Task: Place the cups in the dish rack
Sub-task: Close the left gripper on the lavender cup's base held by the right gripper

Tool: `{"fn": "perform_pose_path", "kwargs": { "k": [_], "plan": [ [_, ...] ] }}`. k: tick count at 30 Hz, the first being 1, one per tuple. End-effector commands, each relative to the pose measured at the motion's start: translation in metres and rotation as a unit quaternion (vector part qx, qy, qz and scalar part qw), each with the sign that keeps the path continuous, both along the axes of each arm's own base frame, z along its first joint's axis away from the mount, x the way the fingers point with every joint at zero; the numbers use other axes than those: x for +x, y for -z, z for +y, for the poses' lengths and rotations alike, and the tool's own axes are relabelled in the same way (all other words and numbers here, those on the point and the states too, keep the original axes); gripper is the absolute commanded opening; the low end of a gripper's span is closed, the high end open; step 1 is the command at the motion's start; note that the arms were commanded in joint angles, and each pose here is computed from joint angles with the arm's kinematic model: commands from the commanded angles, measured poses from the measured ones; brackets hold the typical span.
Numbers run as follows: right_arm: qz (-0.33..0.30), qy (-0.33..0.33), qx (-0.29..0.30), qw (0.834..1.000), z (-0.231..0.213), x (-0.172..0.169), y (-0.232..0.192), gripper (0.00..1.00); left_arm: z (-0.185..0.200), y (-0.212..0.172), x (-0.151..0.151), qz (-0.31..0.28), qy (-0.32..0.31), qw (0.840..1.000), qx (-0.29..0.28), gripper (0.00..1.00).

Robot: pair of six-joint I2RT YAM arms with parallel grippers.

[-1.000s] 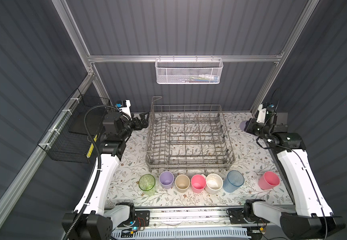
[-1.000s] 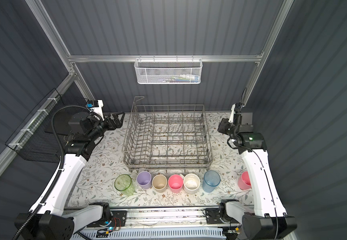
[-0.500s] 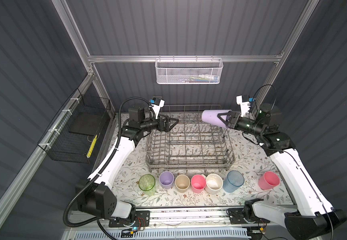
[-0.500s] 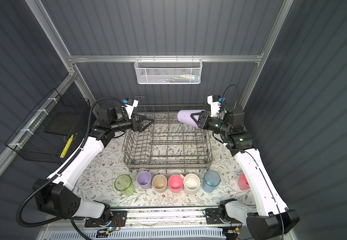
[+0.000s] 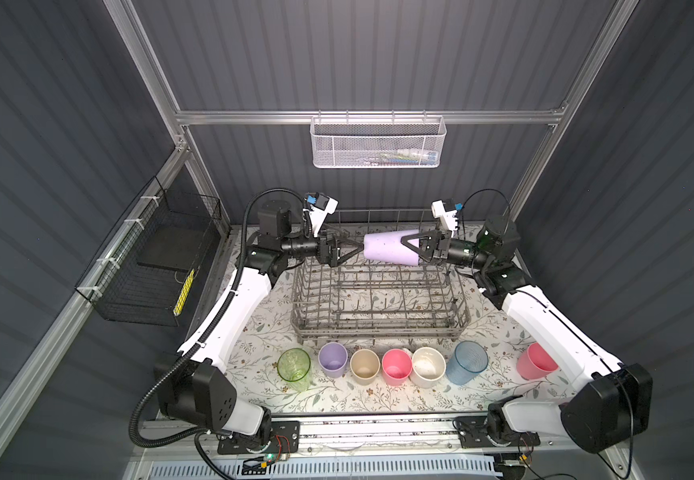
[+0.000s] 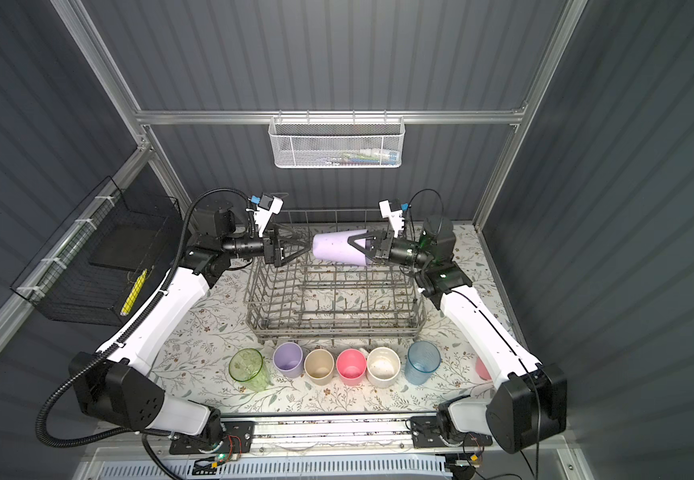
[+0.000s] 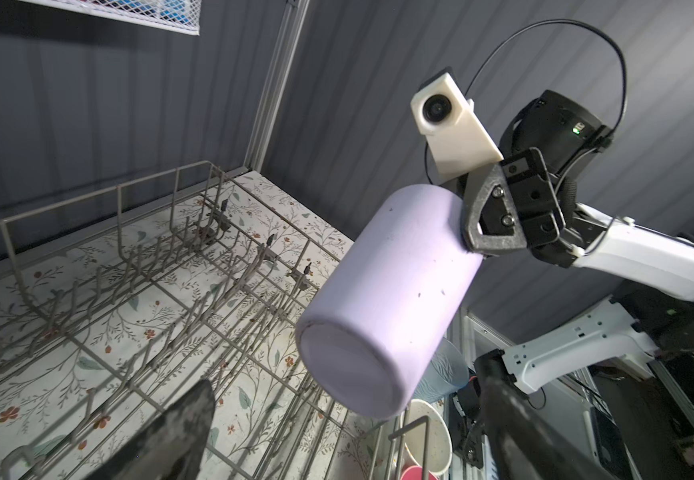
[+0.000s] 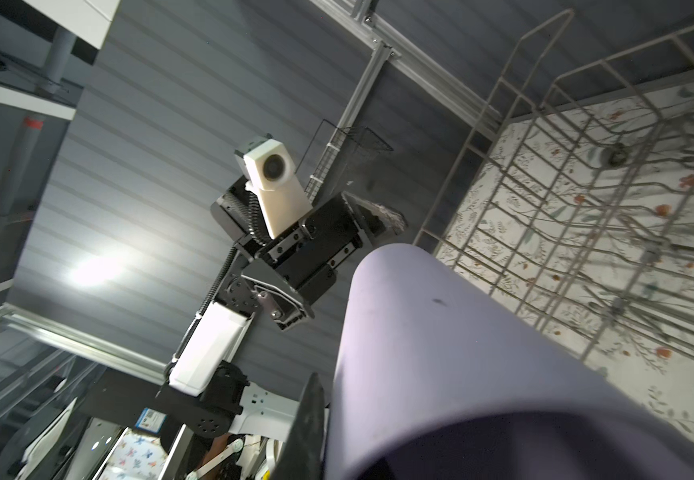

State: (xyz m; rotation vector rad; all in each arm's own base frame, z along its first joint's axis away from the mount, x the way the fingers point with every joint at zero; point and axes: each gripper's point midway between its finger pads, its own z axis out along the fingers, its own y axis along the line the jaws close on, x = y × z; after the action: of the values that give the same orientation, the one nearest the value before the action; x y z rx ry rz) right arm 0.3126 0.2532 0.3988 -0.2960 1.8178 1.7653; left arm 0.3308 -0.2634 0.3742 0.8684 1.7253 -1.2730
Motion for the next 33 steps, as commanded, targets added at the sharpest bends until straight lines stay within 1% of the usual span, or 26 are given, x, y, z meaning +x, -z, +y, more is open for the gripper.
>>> {"fn": "perform_pose_path", "kwargs": {
  "k": [1,6,10,15,18,24,25,29,31,33],
  "plan": [
    [-0.044,-0.051,0.046,0.997,0.007,-0.016,-0.029,0.00,-0.010,-0.001,-0.011,-0.006,0.047,0.999,-0.009,1.00],
    [-0.033,-0.079,0.072,0.994,0.013,-0.013,-0.028,0.00,-0.018,-0.004,-0.019,-0.012,0.071,0.997,-0.016,1.00],
    [-0.027,-0.104,0.073,0.992,0.023,-0.016,-0.024,0.00,-0.023,-0.009,-0.023,-0.016,0.081,0.996,-0.027,0.99],
    [-0.019,-0.115,0.077,0.990,0.029,-0.016,-0.019,0.00,-0.025,-0.012,-0.024,-0.020,0.085,0.996,-0.035,0.97],
    [-0.016,-0.117,0.082,0.990,0.030,-0.015,-0.018,0.00,-0.025,-0.011,-0.025,-0.020,0.087,0.995,-0.036,0.93],
    [-0.010,-0.118,0.088,0.989,0.031,-0.011,-0.018,0.00,-0.024,-0.017,-0.029,-0.031,0.090,0.995,-0.038,0.81],
    [-0.009,-0.119,0.090,0.989,0.031,-0.010,-0.018,0.00,-0.024,-0.004,-0.030,-0.016,0.090,0.995,-0.034,0.79],
    [-0.005,-0.123,0.091,0.988,0.034,-0.009,-0.016,0.00,-0.023,-0.005,-0.033,-0.018,0.094,0.995,-0.037,0.73],
    [-0.001,-0.127,0.091,0.988,0.035,-0.008,-0.015,0.00,-0.024,-0.006,-0.034,-0.020,0.096,0.994,-0.039,0.68],
    [0.000,-0.129,0.091,0.987,0.036,-0.009,-0.014,0.00,-0.023,-0.007,-0.035,-0.023,0.098,0.994,-0.040,0.65]
  ]
}}
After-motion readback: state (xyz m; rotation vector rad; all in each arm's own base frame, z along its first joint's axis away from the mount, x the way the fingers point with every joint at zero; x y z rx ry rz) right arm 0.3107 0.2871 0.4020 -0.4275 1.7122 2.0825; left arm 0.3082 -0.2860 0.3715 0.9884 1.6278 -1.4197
